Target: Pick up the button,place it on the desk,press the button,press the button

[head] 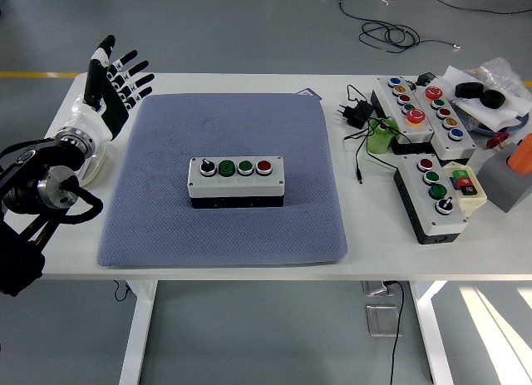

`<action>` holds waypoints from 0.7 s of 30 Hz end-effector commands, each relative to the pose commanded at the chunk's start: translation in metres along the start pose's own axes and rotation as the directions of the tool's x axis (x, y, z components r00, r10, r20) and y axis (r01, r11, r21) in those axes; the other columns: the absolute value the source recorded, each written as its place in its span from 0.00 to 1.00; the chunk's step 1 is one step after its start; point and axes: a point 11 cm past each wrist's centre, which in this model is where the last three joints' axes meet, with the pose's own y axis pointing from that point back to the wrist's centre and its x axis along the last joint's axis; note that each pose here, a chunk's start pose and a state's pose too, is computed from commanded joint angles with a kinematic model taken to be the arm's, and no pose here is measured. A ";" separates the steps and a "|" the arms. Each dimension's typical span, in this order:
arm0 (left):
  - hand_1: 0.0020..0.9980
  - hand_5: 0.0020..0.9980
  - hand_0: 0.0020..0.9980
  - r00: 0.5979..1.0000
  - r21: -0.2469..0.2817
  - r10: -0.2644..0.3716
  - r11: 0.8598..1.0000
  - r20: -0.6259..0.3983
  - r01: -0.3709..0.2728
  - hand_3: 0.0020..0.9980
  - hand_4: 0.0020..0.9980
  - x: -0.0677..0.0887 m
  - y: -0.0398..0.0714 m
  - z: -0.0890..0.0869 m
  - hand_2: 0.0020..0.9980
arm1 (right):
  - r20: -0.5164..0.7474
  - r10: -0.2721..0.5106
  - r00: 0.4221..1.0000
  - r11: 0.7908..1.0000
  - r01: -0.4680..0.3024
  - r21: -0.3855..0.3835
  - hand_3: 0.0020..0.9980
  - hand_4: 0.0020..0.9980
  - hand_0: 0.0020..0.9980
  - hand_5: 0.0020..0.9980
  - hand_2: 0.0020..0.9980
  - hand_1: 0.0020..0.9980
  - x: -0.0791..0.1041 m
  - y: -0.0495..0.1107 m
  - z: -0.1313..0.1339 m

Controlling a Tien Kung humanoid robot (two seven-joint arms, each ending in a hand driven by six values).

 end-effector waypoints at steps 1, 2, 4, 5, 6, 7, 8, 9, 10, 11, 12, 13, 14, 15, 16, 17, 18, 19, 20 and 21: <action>0.92 1.00 0.86 1.000 -0.001 0.003 1.000 -0.005 -0.003 0.93 0.73 0.000 0.000 0.000 0.98 | -0.001 0.000 1.000 1.000 0.000 0.000 0.75 0.41 0.79 0.48 0.82 0.80 0.000 0.000 0.000; 0.92 1.00 0.86 1.000 -0.002 0.009 1.000 -0.007 -0.009 0.93 0.73 0.001 0.000 0.001 0.98 | -0.001 -0.001 1.000 1.000 0.001 0.000 0.75 0.41 0.79 0.48 0.82 0.80 -0.001 0.000 0.000; 0.92 1.00 0.86 1.000 -0.002 0.015 1.000 -0.010 -0.015 0.93 0.73 0.003 0.000 0.001 0.98 | 0.000 -0.001 1.000 1.000 0.001 0.001 0.75 0.41 0.79 0.48 0.82 0.80 -0.001 0.000 -0.001; 0.92 1.00 0.86 1.000 -0.002 0.017 1.000 -0.011 -0.017 0.93 0.73 0.003 0.000 0.002 0.98 | 0.000 -0.001 1.000 1.000 0.001 0.001 0.75 0.41 0.79 0.48 0.82 0.80 -0.001 0.000 -0.001; 0.92 1.00 0.86 1.000 -0.002 0.018 1.000 -0.011 -0.018 0.93 0.73 0.004 0.000 0.002 0.98 | 0.000 -0.001 1.000 1.000 0.001 0.001 0.75 0.41 0.79 0.48 0.82 0.80 -0.001 0.000 -0.001; 0.99 1.00 0.92 1.000 -0.001 0.019 1.000 -0.014 -0.019 1.00 0.73 0.004 0.000 0.002 1.00 | -0.001 -0.001 1.000 1.000 0.001 0.001 0.75 0.41 0.79 0.48 0.82 0.80 -0.001 0.000 -0.001; 0.99 1.00 0.92 1.000 -0.002 0.021 1.000 -0.016 -0.021 1.00 0.73 0.005 0.000 0.002 1.00 | -0.001 -0.001 1.000 1.000 0.001 0.002 0.75 0.41 0.79 0.48 0.82 0.80 -0.001 0.000 -0.001; 0.99 1.00 0.92 1.000 -0.002 0.023 1.000 -0.017 -0.023 1.00 0.73 0.005 0.000 0.002 1.00 | 0.000 -0.001 1.000 1.000 0.001 0.002 0.75 0.41 0.79 0.48 0.82 0.80 -0.001 0.000 -0.001; 0.99 1.00 0.92 1.000 -0.001 0.022 1.000 -0.018 -0.022 1.00 0.73 0.005 0.000 0.002 1.00 | 0.000 -0.001 1.000 1.000 0.001 0.002 0.75 0.41 0.79 0.48 0.82 0.80 -0.001 0.000 -0.001; 0.99 1.00 0.92 1.000 -0.001 0.022 1.000 -0.018 -0.022 1.00 0.73 0.005 0.000 0.002 1.00 | -0.001 -0.002 1.000 1.000 0.002 0.002 0.75 0.41 0.79 0.48 0.82 0.80 -0.001 0.000 -0.001; 0.99 1.00 0.92 1.000 -0.001 0.022 1.000 -0.018 -0.022 1.00 0.73 0.005 0.000 0.001 1.00 | -0.001 -0.002 1.000 1.000 0.002 0.002 0.75 0.41 0.79 0.48 0.82 0.80 -0.001 0.000 -0.001; 1.00 1.00 0.92 1.000 -0.001 0.023 1.000 -0.020 -0.023 1.00 0.73 0.005 0.000 0.001 1.00 | -0.002 -0.002 1.000 1.000 0.002 0.002 0.75 0.41 0.79 0.48 0.82 0.80 -0.001 0.000 -0.001; 1.00 1.00 0.92 0.999 -0.001 0.023 1.000 -0.022 -0.023 1.00 0.73 0.005 0.000 0.001 1.00 | -0.002 -0.002 1.000 1.000 0.002 0.002 0.75 0.41 0.79 0.48 0.82 0.80 -0.001 0.000 -0.001; 1.00 1.00 0.92 0.999 0.000 0.024 1.000 -0.023 -0.024 1.00 0.73 0.005 0.000 0.001 1.00 | -0.002 -0.002 1.000 1.000 0.002 0.002 0.75 0.41 0.79 0.48 0.82 0.80 -0.001 0.000 -0.001; 1.00 1.00 0.92 0.999 0.000 0.024 1.000 -0.023 -0.024 1.00 0.73 0.005 0.000 0.001 1.00 | -0.002 -0.002 1.000 1.000 0.002 0.002 0.75 0.41 0.79 0.48 0.82 0.80 -0.001 0.000 -0.001; 1.00 1.00 0.92 0.999 0.002 0.023 1.000 -0.025 -0.022 1.00 0.73 0.005 0.000 0.001 1.00 | -0.003 -0.002 1.000 1.000 0.002 0.003 0.75 0.41 0.79 0.48 0.82 0.80 -0.001 0.000 -0.001; 1.00 1.00 0.92 0.999 0.003 0.022 1.000 -0.025 -0.022 1.00 0.73 0.005 0.000 0.000 1.00 | -0.003 -0.002 1.000 1.000 0.002 0.003 0.75 0.41 0.79 0.48 0.82 0.80 -0.001 0.000 -0.001; 0.96 1.00 0.89 0.999 0.001 0.022 1.000 -0.024 -0.022 1.00 0.73 0.005 0.000 0.000 1.00 | -0.002 -0.003 1.000 1.000 0.003 0.003 0.75 0.41 0.79 0.48 0.82 0.80 -0.001 0.000 -0.001; 0.96 1.00 0.89 0.999 0.001 0.022 1.000 -0.024 -0.022 1.00 0.73 0.005 0.000 0.000 1.00 | -0.002 -0.003 1.000 1.000 0.003 0.003 0.75 0.41 0.79 0.48 0.82 0.80 -0.001 0.000 -0.001; 0.96 1.00 0.89 0.999 -0.002 0.025 1.000 -0.022 -0.025 1.00 0.73 0.006 0.000 0.001 1.00 | 0.000 -0.003 1.000 1.000 0.003 0.004 0.75 0.41 0.79 0.48 0.82 0.80 -0.001 0.000 -0.002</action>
